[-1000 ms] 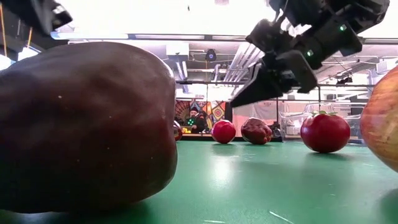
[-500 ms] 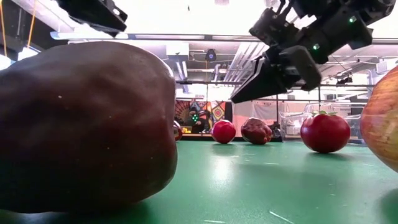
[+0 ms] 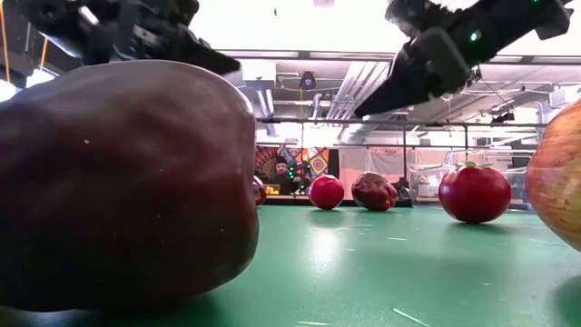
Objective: Sort produce into baskets
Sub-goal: Put the apple into the top right bin
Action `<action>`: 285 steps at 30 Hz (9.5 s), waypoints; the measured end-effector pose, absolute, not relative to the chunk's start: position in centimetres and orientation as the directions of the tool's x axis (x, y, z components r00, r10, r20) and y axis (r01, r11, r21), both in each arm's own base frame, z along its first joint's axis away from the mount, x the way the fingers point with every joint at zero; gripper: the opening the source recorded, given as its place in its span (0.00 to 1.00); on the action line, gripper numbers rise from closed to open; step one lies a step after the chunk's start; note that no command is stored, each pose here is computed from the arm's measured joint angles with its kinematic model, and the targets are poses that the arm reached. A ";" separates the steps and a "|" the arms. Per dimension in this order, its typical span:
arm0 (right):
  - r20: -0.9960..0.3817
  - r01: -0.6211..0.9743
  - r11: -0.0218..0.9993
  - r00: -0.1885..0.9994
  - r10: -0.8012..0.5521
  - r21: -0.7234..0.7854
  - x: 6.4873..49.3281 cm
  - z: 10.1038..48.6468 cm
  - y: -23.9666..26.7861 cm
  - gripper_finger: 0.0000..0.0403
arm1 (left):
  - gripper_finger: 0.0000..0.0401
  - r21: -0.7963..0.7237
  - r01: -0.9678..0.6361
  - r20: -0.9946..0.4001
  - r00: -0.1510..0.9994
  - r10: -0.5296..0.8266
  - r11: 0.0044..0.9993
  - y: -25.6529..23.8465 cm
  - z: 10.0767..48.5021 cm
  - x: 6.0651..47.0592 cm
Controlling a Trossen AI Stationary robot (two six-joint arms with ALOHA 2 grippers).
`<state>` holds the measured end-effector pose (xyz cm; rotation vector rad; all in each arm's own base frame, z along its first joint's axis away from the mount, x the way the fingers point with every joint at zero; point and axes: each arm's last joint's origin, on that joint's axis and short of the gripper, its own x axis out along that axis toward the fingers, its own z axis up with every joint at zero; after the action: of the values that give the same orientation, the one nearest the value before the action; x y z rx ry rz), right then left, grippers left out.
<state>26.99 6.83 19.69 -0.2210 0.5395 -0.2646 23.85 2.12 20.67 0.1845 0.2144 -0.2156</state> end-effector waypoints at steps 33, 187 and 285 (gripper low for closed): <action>-0.314 0.286 0.946 0.894 -0.321 -0.152 31.0 20.6 -1.3 0.29 | 0.00 0.142 -0.113 -0.294 0.944 0.151 0.983 6.9 17.6 24.7; -0.478 0.678 0.712 0.572 -0.667 -0.181 27.2 23.8 -2.1 0.00 | 0.75 0.147 -0.778 -0.871 0.191 0.452 0.611 18.7 18.5 27.6; -0.337 0.212 0.977 0.919 -0.203 -0.012 28.5 21.7 6.5 0.83 | 0.66 0.218 0.372 -0.754 0.651 -0.087 0.902 1.4 23.8 31.6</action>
<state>28.50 6.48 21.71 0.0249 0.3438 -0.2135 31.60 1.44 23.76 0.3734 0.8248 -0.2675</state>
